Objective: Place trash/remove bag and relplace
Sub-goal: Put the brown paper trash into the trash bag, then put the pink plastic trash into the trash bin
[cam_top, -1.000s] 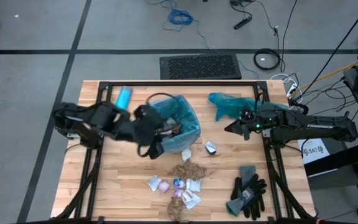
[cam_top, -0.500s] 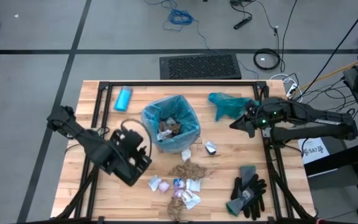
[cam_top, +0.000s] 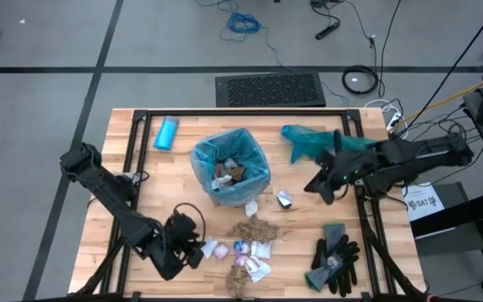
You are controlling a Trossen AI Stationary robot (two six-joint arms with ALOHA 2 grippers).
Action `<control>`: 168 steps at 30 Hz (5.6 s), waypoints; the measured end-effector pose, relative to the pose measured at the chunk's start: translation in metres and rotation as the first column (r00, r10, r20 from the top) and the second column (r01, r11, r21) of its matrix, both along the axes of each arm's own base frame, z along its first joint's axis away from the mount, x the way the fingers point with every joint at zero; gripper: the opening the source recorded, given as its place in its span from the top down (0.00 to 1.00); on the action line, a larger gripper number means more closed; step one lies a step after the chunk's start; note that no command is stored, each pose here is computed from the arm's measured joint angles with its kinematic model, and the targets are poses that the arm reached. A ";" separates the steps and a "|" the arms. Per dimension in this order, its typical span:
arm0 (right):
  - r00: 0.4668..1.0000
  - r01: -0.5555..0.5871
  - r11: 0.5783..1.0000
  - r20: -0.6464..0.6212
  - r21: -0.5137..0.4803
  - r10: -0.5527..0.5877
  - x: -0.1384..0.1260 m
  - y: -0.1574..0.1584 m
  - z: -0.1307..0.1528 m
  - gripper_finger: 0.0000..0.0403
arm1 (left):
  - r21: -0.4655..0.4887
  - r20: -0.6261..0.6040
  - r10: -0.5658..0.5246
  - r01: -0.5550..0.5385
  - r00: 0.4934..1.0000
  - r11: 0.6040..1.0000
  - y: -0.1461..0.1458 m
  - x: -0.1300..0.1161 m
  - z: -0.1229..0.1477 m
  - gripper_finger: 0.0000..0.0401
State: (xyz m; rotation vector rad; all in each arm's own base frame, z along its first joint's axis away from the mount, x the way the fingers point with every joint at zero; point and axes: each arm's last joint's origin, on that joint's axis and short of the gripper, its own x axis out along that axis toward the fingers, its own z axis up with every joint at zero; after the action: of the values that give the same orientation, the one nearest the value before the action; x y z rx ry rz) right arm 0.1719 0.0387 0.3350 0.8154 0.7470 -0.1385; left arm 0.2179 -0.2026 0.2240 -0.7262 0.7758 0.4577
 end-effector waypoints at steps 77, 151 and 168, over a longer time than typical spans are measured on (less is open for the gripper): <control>0.934 -0.281 0.941 -0.278 -0.189 0.224 0.165 0.096 -0.169 0.97 | 0.075 0.378 -0.457 0.465 0.805 0.882 0.029 -0.018 -0.006 0.57; 0.997 0.067 0.929 -0.013 -0.365 -0.077 0.155 0.028 0.082 0.61 | 0.299 0.211 -0.458 0.389 0.863 0.871 0.087 0.015 -0.015 0.57; 0.950 0.237 0.941 -0.146 -0.241 -0.276 0.063 0.171 0.054 0.67 | 0.331 0.043 -0.825 0.771 0.563 0.543 0.086 0.009 -0.023 0.57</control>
State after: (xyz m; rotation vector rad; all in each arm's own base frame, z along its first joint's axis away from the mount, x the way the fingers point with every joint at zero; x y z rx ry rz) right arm 0.2351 0.2096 0.3895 0.6900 0.7742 -0.5280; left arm 0.2274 -0.1166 0.2006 -0.0761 0.7525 -0.3639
